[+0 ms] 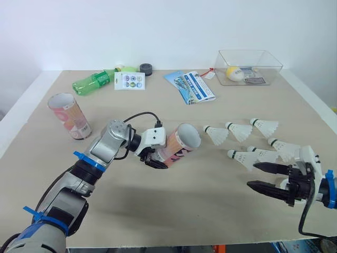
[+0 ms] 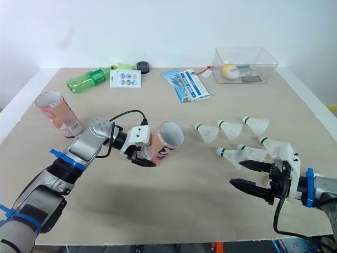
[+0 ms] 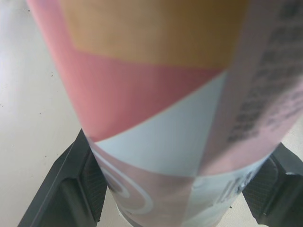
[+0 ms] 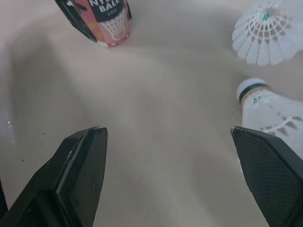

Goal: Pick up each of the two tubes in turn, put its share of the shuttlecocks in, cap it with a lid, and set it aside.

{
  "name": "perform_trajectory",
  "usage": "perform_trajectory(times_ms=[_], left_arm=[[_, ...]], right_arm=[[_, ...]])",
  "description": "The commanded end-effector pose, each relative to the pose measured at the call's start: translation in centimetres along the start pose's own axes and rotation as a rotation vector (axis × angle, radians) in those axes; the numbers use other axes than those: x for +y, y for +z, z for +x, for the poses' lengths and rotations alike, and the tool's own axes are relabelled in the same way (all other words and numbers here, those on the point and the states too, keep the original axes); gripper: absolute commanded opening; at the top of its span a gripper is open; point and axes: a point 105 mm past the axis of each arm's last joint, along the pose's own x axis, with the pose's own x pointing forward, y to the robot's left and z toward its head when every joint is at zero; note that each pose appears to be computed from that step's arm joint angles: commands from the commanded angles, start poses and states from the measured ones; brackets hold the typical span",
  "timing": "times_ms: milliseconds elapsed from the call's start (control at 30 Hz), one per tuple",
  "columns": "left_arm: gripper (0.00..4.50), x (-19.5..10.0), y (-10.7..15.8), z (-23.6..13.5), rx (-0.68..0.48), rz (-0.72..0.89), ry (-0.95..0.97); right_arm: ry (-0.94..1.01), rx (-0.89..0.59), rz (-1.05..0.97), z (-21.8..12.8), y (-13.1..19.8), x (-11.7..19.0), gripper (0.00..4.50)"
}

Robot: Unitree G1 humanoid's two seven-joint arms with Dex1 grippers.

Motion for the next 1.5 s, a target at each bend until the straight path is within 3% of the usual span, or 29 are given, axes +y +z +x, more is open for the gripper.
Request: perform_trajectory(times_ms=[33, 367, 567, 867, 1500], left_arm=[[3.34, -0.4, -0.3, 1.0, 0.025, -0.001, -0.027], [3.34, -1.0, -0.6, 1.2, 0.035, 0.013, -0.060], [3.34, -1.0, -0.8, 1.3, 0.033, 0.011, -0.055], [3.34, -1.2, -0.9, 1.5, 0.028, 0.016, -0.066], [3.34, -1.1, -0.3, 2.3, 0.004, 0.040, -0.073]], right_arm=[[-0.027, -0.039, -0.046, 0.0, 0.9, -0.1, 4.50], [-0.022, -0.060, -0.034, -1.1, 1.9, 0.3, 4.50], [-0.137, -0.122, -0.081, -1.9, 2.4, 0.9, 4.50], [-0.308, -0.175, -0.116, -0.1, 1.2, 2.8, 4.50], [-0.547, -0.221, -0.080, 1.9, -0.8, 1.4, 4.50]])
